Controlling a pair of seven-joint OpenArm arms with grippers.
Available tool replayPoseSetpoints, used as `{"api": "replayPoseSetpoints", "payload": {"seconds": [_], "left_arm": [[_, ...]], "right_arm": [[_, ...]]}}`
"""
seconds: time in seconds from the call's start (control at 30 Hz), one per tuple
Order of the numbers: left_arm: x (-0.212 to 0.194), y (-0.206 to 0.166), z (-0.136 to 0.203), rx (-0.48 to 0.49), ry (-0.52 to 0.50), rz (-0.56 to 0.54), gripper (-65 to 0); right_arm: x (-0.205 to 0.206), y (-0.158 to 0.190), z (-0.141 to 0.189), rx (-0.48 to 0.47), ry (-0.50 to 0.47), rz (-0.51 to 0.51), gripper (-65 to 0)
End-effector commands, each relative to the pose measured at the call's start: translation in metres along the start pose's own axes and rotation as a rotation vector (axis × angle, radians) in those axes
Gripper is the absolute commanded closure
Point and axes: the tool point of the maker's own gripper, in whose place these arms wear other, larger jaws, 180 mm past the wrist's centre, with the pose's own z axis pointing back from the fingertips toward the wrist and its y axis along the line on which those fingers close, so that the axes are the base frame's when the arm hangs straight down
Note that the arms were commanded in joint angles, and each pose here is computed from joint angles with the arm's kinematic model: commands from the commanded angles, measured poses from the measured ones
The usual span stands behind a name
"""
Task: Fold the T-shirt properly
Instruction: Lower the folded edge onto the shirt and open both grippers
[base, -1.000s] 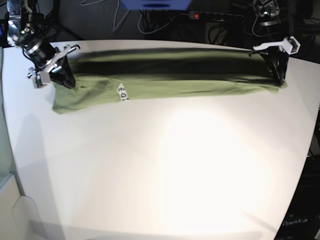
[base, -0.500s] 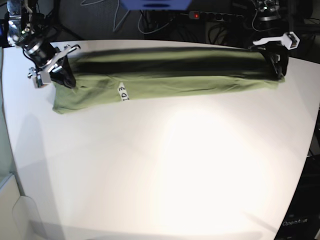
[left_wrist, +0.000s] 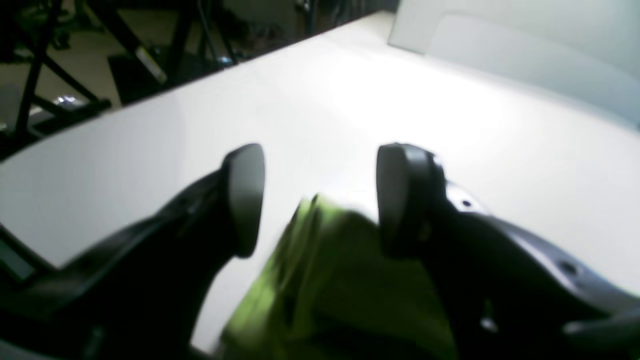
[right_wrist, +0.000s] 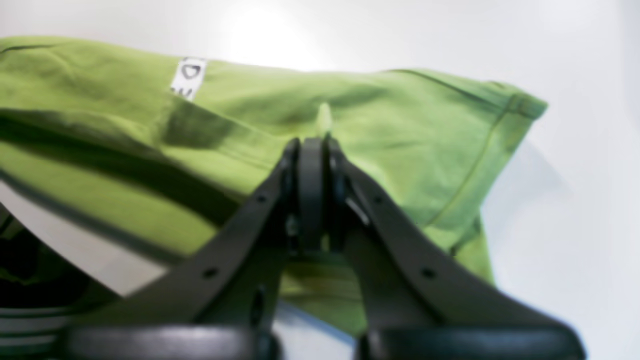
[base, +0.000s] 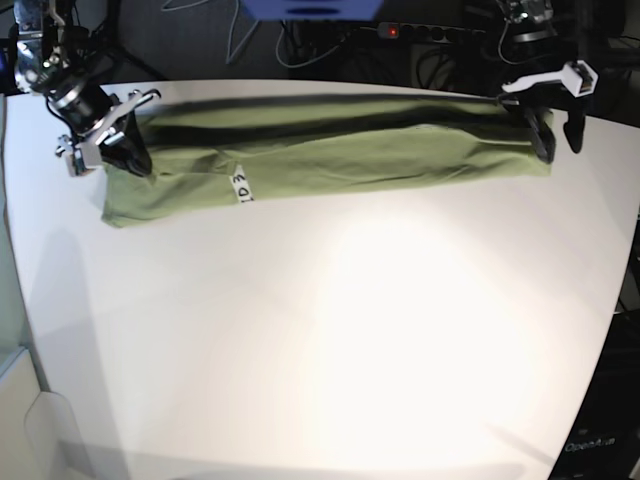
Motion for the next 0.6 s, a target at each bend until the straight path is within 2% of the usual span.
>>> {"api": "replayPoseSetpoints", "payload": {"seconds": [0.0, 0.2, 0.33, 0.43, 0.57], "left_arm": [[0.016, -0.001, -0.002, -0.01, -0.058, -0.004, -34.1], [0.029, -0.015, -0.006, -0.02, -0.101, 0.001, -34.1], [0.025, -0.015, -0.001, -0.018, -0.078, 0.001, -34.1], [0.009, -0.014, -0.001, -0.017, 0.015, -0.003, -34.1], [-0.024, -0.013, 0.001, -0.022, 0.207, -0.013, -34.1]], "right_arm": [[0.013, -0.004, 0.002, -0.002, -0.042, 0.014, -0.6], [0.019, -0.005, -0.001, -0.002, -0.055, 0.021, -0.6], [0.019, -0.005, -0.001, -0.002, -0.055, 0.021, -0.6], [0.02, -0.005, -0.002, -0.002, -0.057, 0.021, -0.6], [0.02, -0.005, -0.002, -0.002, -0.057, 0.021, -0.6]]}}
